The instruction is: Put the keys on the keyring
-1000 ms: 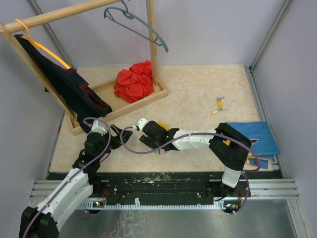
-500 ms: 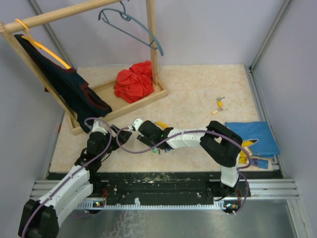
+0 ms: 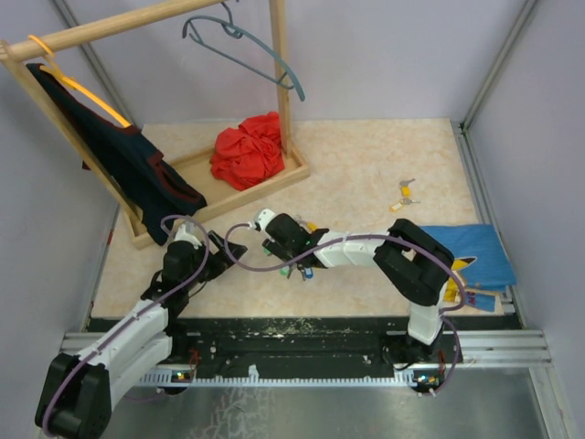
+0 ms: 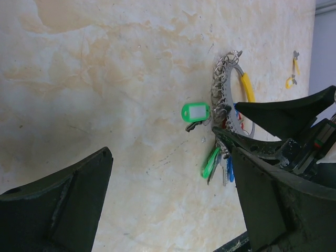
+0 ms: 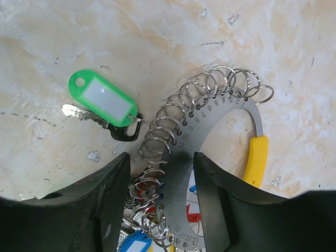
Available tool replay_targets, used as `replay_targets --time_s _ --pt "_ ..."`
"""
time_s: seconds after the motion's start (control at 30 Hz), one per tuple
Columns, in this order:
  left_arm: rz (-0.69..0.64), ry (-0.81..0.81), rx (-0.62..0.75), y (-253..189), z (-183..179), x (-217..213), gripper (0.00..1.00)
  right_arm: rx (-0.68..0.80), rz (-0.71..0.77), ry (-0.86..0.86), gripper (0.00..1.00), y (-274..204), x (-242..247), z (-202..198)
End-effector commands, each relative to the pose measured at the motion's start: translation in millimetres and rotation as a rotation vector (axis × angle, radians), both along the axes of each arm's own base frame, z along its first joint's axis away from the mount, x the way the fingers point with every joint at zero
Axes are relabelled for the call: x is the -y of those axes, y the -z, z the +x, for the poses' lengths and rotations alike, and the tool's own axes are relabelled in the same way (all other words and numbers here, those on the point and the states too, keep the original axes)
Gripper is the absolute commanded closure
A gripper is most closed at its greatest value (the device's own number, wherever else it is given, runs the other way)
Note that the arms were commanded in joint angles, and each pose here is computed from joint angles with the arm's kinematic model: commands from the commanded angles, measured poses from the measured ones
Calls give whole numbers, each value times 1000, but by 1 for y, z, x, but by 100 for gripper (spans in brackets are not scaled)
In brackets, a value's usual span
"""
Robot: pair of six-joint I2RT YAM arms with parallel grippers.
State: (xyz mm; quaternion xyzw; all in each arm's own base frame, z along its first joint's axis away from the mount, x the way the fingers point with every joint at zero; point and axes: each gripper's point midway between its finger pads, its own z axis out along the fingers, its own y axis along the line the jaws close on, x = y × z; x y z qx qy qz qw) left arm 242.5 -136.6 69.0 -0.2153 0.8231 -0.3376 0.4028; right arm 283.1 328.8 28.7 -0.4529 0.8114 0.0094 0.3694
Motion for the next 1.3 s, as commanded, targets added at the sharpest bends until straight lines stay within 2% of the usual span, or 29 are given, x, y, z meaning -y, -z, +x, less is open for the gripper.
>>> replay_targets --time_s 0.0,0.13,0.33,0.53,0.73,0.97,1.27 --pt "-30 23 46 -18 7 6 1 10 0 17 45 -7 7 1" --pt "-26 22 58 -21 6 5 1 -22 33 40 38 -9 10 4" --pt "-21 42 69 -27 7 7 1 -166 85 19 39 6 8 -5" --pt "-34 67 70 -29 11 14 1 -258 105 37 49 22 13 -8" --pt "-91 101 69 -36 16 24 1 -264 189 -31 69 1 3 -17" --pt "-116 146 86 -50 24 35 1 -204 371 -135 73 -51 -5 -29" --pt "-129 201 77 -53 32 44 1 -183 441 -257 81 -62 -1 -44"
